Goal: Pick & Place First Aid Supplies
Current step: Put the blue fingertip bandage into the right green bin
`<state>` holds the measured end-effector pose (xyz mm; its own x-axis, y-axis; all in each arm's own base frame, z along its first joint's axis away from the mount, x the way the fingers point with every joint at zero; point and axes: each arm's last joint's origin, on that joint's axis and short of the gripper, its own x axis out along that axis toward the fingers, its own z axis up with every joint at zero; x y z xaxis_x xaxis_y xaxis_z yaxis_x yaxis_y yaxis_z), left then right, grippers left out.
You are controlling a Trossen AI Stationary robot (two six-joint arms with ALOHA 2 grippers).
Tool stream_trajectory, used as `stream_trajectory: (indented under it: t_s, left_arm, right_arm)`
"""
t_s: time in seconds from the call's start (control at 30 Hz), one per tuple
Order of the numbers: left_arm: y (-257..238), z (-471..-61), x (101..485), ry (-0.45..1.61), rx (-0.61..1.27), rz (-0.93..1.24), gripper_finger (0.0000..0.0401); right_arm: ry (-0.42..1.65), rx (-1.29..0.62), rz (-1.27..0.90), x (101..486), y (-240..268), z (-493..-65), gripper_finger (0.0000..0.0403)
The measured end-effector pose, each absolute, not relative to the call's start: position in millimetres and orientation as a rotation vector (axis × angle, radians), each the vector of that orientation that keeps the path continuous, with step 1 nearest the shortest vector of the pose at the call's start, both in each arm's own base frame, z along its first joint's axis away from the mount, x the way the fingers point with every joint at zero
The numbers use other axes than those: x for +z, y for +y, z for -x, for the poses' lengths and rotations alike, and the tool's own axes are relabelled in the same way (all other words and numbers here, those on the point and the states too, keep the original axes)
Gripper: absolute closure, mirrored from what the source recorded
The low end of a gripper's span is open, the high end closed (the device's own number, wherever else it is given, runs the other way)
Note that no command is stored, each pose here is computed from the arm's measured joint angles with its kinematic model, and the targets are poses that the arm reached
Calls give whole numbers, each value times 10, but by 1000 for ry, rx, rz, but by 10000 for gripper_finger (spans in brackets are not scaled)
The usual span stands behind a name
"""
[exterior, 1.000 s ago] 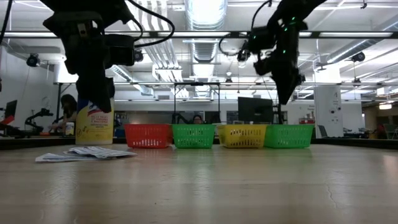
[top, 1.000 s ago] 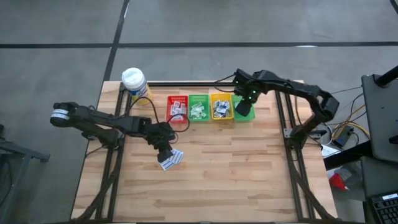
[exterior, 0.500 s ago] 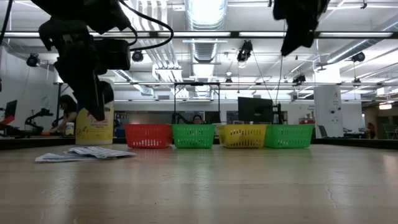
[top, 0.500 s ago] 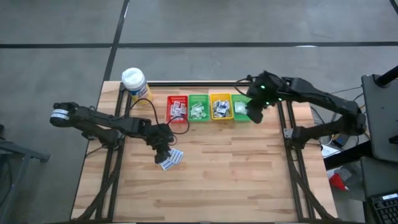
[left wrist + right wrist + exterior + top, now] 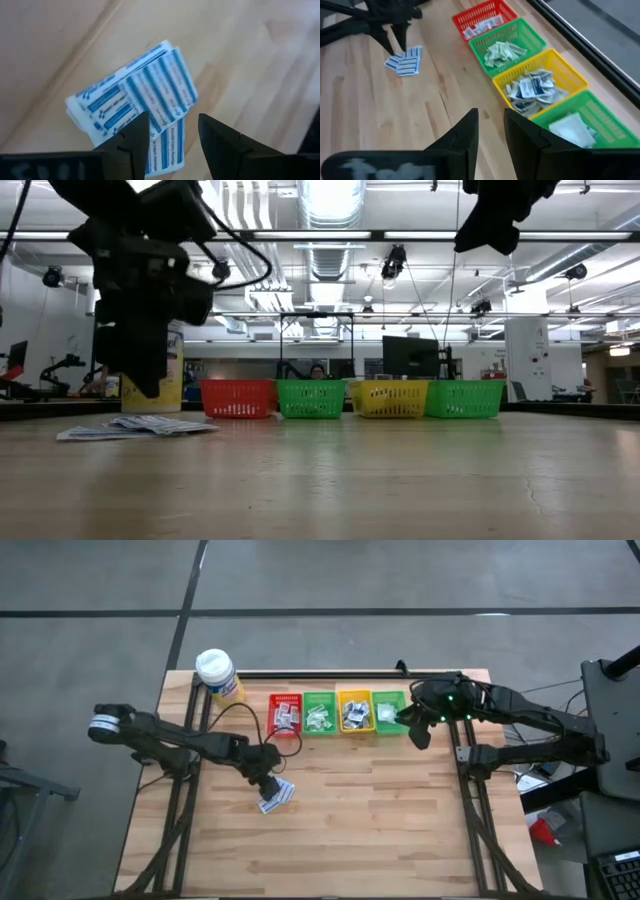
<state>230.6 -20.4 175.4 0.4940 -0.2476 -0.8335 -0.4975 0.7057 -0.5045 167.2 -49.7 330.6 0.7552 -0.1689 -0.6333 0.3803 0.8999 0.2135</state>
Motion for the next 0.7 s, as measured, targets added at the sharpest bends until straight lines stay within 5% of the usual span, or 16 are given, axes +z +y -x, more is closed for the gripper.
stream_trajectory:
  t_s: [0.7]
  left_arm:
    - [-219,-2451,1573,1112,483,894,240]
  right_arm:
    - [623,-255,-352,3249,-499,-1729,331]
